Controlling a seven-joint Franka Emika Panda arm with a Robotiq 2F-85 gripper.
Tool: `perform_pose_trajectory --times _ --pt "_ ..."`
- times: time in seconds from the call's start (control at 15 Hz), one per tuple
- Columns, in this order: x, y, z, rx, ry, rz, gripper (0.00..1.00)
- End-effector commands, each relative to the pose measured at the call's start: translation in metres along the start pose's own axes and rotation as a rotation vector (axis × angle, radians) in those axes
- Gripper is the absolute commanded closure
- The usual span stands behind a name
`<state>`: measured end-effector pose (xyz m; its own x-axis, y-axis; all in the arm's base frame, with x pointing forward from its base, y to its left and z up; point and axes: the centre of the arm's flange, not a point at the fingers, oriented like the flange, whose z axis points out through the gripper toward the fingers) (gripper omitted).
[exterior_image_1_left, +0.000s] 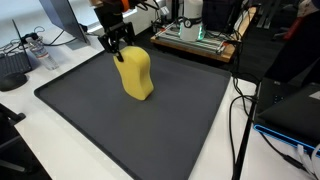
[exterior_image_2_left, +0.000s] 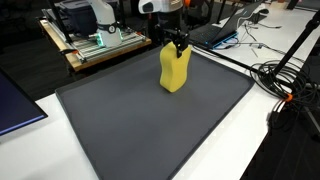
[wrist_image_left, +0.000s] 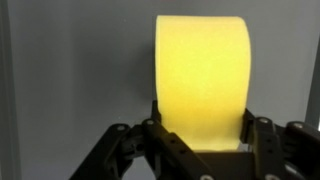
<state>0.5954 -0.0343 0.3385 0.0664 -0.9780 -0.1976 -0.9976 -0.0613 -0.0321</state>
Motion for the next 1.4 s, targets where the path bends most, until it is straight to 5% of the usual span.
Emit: perform_pose_trajectory --times 0.0,0.33,0.53,1.27,1.33 --pt "-0.0026 -0.0077 -0.0018 0.013 0.004 0.027 0.63" --pt "-0.0048 -0.0082 -0.003 0.015 0.005 0.032 0.93" --pt "-0.0056 -0.0079 -0.0024 0.014 0.007 0.034 0.95" --pt "-0.0065 -0.0058 -0.004 0.009 0.023 0.033 0.91" --pt "-0.0069 -0.0055 -0.0047 0.009 0.027 0.033 0.66"
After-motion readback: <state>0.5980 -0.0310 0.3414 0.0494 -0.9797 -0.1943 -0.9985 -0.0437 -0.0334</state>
